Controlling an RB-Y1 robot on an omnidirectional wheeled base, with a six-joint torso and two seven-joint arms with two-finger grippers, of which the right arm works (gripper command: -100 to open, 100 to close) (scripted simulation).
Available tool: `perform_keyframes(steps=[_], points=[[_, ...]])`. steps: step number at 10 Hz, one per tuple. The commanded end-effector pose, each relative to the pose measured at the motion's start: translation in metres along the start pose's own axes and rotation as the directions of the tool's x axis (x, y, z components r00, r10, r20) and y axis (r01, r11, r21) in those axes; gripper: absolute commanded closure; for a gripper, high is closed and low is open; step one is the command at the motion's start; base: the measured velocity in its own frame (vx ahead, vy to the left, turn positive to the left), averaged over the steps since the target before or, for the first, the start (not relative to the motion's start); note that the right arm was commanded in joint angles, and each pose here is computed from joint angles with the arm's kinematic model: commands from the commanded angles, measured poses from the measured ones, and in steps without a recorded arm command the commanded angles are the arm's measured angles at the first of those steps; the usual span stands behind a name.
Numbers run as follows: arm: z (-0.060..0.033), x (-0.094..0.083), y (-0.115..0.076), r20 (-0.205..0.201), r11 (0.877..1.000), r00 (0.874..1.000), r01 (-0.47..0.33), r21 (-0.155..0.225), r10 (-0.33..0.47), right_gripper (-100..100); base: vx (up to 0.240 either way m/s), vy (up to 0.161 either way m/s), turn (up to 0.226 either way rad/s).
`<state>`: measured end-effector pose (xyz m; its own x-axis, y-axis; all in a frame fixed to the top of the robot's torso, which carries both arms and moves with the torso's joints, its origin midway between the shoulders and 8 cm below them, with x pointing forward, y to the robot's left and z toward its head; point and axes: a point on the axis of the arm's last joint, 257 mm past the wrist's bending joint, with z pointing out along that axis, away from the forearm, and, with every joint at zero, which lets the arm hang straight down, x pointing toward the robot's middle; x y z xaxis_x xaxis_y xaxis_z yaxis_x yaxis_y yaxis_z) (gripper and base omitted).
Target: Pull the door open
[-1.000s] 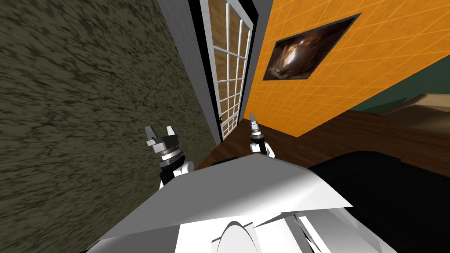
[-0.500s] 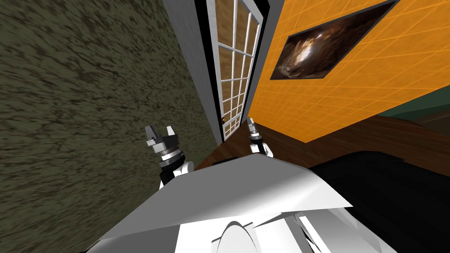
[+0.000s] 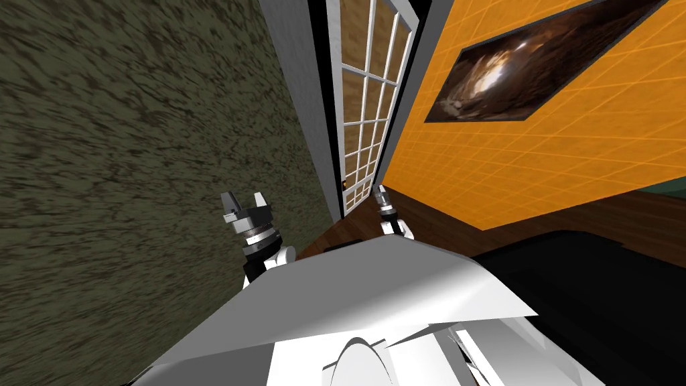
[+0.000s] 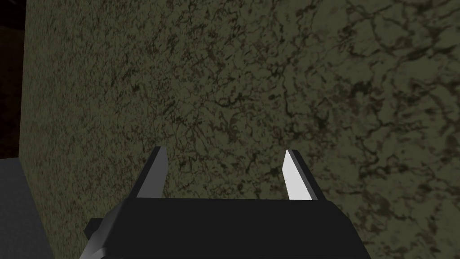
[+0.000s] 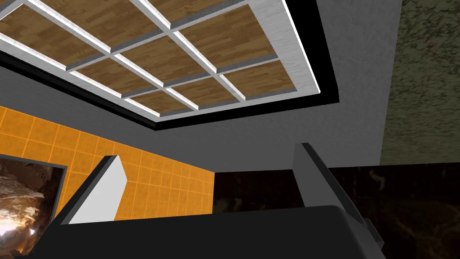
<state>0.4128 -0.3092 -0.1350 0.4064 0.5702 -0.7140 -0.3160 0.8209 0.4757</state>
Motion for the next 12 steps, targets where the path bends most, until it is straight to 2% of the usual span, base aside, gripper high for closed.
perform_keyframes(steps=[1,3,4,6,7,9,10,12], points=[[-0.0068,0.015,-0.012,-0.039,0.998,0.997,0.065,0.019,-0.065,-100,0.075,-0.068,0.199],[-0.0140,0.031,-0.025,-0.080,0.990,0.987,0.141,0.028,-0.138,-100,0.077,-0.073,0.195],[-0.0178,0.035,-0.029,-0.092,0.990,0.987,0.138,0.038,-0.134,-100,0.041,-0.056,0.077],[-0.0278,0.052,-0.043,-0.139,0.977,0.970,0.207,0.045,-0.199,-100,0.050,-0.059,0.156],[-0.0293,0.054,-0.044,-0.143,0.977,0.970,0.206,0.049,-0.197,-100,0.040,-0.052,0.077],[-0.0394,0.070,-0.056,-0.189,0.962,0.948,0.270,0.048,-0.257,-100,0.045,-0.042,0.140],[-0.0418,0.073,-0.058,-0.196,0.962,0.947,0.269,0.053,-0.254,-100,0.035,-0.040,0.094],[-0.0533,0.089,-0.069,-0.243,0.945,0.922,0.323,0.049,-0.303,-100,0.052,-0.051,0.170]])
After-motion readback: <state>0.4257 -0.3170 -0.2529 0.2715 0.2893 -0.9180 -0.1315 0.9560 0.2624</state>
